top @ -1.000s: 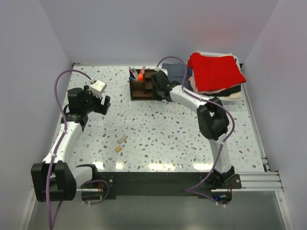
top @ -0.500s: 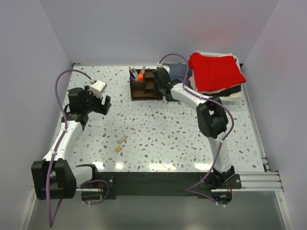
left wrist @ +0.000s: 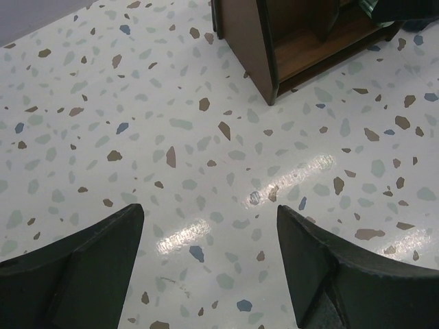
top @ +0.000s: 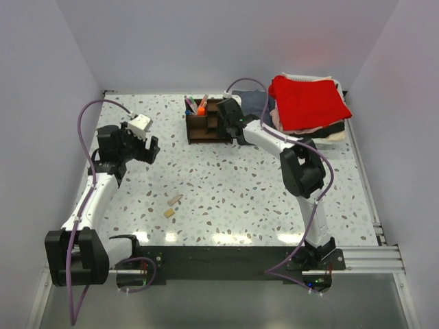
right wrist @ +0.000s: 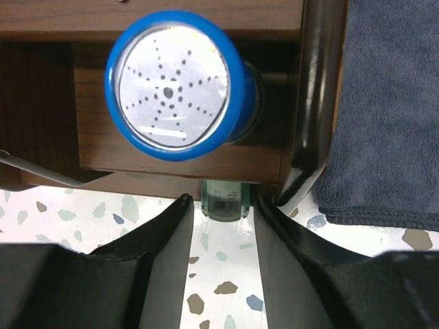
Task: Sort the stationery into containers
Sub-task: Place the stationery in the storage box, then pick up the stationery from the center of the board.
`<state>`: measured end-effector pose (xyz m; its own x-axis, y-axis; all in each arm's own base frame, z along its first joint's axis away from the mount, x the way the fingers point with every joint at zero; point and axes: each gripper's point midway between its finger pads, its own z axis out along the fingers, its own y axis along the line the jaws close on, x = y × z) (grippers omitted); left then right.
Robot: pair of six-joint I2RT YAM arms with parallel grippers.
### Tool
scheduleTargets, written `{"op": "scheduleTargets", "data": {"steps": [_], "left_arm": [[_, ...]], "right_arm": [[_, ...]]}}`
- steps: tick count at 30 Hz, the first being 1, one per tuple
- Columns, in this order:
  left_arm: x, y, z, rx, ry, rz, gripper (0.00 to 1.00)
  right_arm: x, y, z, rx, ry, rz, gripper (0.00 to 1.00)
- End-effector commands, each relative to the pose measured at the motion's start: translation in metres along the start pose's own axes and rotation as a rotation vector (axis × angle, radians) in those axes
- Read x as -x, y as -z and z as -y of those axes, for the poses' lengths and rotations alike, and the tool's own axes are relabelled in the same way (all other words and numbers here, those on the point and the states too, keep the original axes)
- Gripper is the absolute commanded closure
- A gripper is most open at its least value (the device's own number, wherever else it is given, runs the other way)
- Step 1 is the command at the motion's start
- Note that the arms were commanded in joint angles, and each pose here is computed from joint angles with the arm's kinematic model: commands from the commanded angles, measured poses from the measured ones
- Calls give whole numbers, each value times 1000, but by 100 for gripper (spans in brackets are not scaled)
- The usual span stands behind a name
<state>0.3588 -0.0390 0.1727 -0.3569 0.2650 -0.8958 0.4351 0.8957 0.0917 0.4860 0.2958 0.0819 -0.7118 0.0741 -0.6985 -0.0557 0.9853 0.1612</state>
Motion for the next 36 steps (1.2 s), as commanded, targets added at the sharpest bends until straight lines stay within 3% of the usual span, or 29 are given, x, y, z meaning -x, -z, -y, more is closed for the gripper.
{"op": "scheduleTargets", "data": {"steps": [1, 7, 11, 13, 17, 19, 21, 24, 30, 36], "left_arm": [[18, 7, -2, 10, -9, 71, 17], [23, 15, 0, 16, -23, 80, 17], [30, 24, 0, 30, -37, 102, 17], [29, 26, 2, 25, -50, 98, 17], [26, 38, 2, 51, -78, 79, 16], [22, 44, 1, 75, -64, 70, 16], [20, 53, 4, 91, -57, 81, 16], [12, 60, 5, 117, -28, 73, 16], [5, 72, -4, 166, 44, 76, 16], [5, 79, -4, 178, 32, 79, 16]], "right_arm": [[22, 17, -7, 18, -27, 69, 55], [13, 34, -2, 7, -20, 44, 55], [10, 84, 1, 31, -31, 34, 55], [-22, 96, -8, 153, 58, -53, 52], [-93, 145, -68, 717, 379, -223, 48], [-138, 172, -86, 936, 674, -268, 45], [-156, 180, -92, 1040, 929, -227, 41], [-172, 174, -118, 1093, 1130, -160, 45], [-161, 148, -152, 1103, 1336, -43, 44], [-157, 127, -169, 1070, 1385, 14, 36]]}}
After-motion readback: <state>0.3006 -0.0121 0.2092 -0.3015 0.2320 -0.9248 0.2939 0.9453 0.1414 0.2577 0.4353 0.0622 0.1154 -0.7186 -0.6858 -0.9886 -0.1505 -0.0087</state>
